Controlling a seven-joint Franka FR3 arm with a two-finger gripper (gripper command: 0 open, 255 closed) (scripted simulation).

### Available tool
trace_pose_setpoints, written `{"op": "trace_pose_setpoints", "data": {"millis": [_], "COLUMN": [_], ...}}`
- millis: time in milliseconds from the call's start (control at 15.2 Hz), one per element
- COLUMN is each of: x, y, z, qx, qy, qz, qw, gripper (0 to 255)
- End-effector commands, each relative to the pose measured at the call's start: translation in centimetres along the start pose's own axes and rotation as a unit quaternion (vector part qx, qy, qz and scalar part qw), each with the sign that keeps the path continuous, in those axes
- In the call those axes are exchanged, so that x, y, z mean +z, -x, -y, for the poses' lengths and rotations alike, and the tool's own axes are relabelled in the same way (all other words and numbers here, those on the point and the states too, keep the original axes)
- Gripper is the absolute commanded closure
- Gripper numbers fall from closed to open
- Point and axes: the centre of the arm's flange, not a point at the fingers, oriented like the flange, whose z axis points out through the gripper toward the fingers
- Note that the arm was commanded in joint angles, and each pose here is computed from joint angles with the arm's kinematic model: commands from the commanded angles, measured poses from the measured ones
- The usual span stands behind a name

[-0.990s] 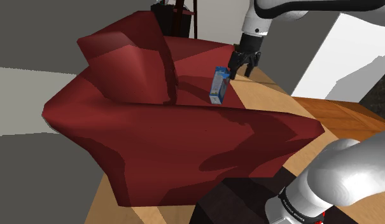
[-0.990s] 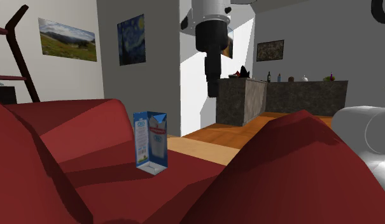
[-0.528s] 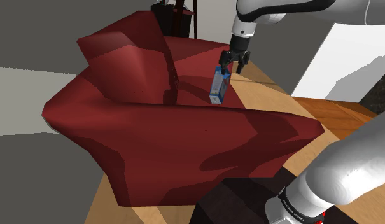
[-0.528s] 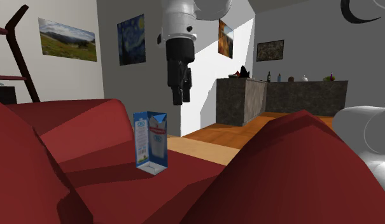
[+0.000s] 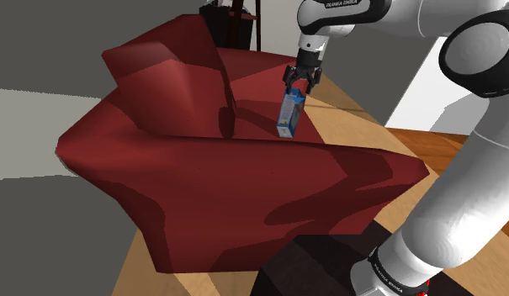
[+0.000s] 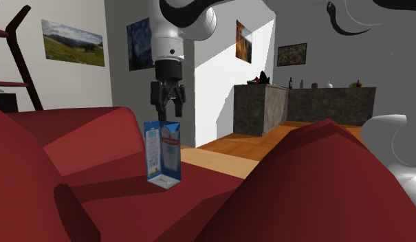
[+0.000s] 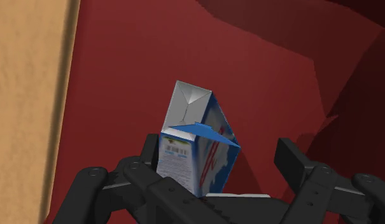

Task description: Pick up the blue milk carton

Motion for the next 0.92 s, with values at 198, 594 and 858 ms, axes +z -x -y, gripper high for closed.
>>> {"op": "trace_pose_setpoints", "data": {"millis": [198, 594, 858], "x": [1.2, 4.7, 4.7], "y": [-3.8, -3.9, -3.9], "z": [-1.8, -1.8, -1.9], "qx": [0.028, 0.028, 0.028], "qy": [0.000, 0.000, 0.000], "qz": [-0.002, -0.002, -0.002], "qw": [0.9996, 0.9996, 0.9996], "gripper": [0, 0, 255]}}
